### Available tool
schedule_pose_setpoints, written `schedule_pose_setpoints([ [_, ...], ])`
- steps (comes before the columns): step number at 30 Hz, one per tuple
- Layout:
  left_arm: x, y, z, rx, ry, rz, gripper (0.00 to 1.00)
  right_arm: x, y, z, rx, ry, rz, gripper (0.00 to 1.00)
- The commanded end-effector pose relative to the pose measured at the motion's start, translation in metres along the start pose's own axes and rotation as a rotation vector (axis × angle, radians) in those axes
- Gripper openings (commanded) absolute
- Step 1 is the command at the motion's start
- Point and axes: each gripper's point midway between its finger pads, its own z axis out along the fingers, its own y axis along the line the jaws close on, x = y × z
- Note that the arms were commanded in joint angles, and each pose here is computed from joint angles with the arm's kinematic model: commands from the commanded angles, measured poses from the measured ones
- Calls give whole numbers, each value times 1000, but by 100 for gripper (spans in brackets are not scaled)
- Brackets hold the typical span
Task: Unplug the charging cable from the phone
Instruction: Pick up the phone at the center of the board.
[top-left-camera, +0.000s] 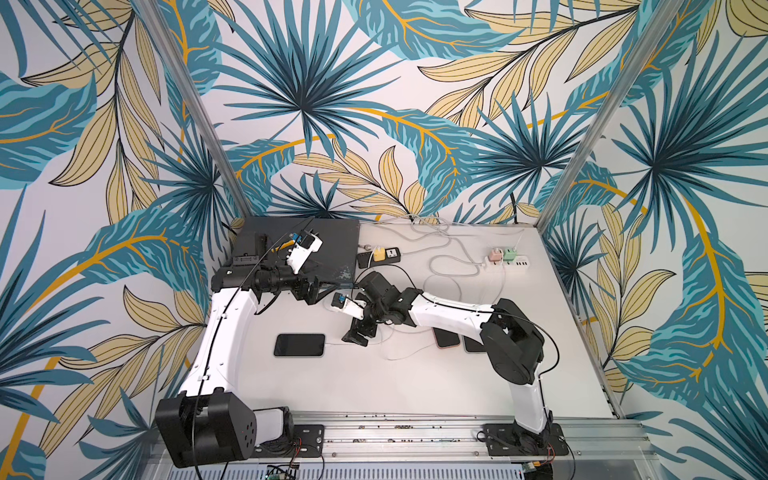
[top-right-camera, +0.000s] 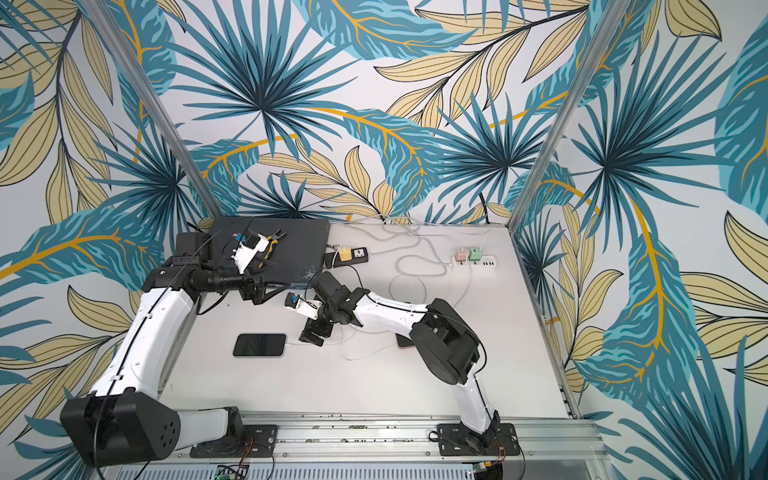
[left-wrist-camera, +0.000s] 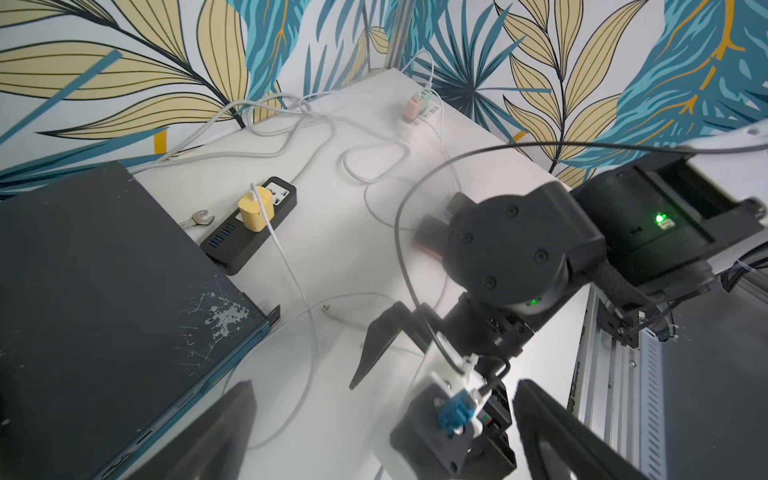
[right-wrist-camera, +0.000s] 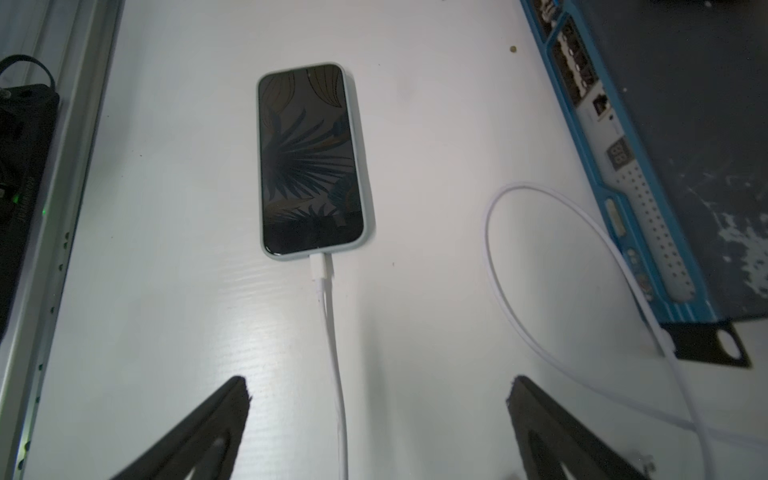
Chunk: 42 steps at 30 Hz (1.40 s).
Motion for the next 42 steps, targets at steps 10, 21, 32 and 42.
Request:
schedule_pose_setpoints([
  [10, -26, -4, -33, -27, -107, 11, 100, -27, 17, 67, -87, 6, -105, 100],
  [21, -23, 3, -35, -60, -98, 11, 100, -31, 42, 100, -187, 15, -130, 100],
  [32, -22, 5, -34, -65, -94, 5, 100, -27, 59, 122, -227, 44, -128, 100],
  [42, -22, 4, -35, -65, -94, 8, 100, -14, 59, 132, -192, 89, -122, 100],
])
